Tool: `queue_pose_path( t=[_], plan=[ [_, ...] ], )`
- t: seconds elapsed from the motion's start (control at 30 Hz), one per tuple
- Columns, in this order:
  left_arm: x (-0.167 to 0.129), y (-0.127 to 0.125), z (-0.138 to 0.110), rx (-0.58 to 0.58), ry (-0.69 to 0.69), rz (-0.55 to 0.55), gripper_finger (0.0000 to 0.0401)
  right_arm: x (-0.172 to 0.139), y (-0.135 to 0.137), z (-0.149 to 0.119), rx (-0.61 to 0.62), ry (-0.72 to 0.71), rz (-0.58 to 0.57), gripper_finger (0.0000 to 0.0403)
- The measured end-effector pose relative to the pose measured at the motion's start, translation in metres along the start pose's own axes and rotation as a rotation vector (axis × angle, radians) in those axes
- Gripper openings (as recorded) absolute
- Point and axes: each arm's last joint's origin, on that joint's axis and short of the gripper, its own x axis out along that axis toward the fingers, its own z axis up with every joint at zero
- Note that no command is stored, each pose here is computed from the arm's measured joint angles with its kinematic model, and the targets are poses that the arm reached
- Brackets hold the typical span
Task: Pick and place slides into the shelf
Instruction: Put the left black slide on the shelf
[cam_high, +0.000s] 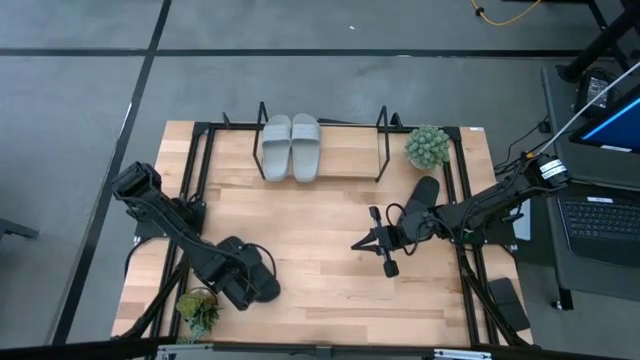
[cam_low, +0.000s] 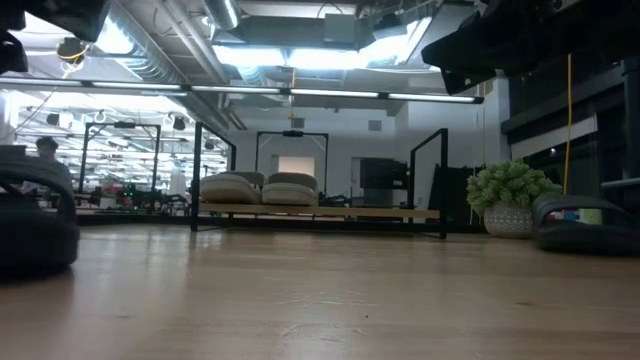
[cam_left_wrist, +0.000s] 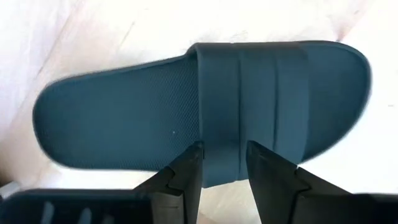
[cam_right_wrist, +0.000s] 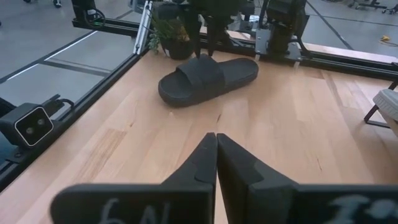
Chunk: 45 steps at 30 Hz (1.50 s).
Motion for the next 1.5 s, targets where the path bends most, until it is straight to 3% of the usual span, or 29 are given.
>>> queue_pose_path(
  t=[0.43,0.53,0.9,1.1,1.5],
  plan=[
    [0.000,0.001,0.001,-0.022,-0.005,-0.005,0.0114,0.000,0.000,0.000,0.000,-0.001,0.001,0.0014],
    [0.007,0.005,0.002,-0.032,0.009,0.017,0.0114,0.000,0.000,0.000,0.001,-0.001,0.001,0.0014],
    [0.035,0.010,0.004,-0.009,0.051,-0.075,0.0114,0.000,0.000,0.000,0.020,-0.001,0.001,0.0014],
    [0.032,0.003,0.005,0.042,0.052,-0.144,0.0114,0.000,0.000,0.000,0.019,0.000,0.001,0.0014],
    [0.021,-0.004,0.008,0.059,0.072,-0.179,0.0113,0.000,0.000,0.000,0.020,0.000,0.001,0.0014]
  ],
)
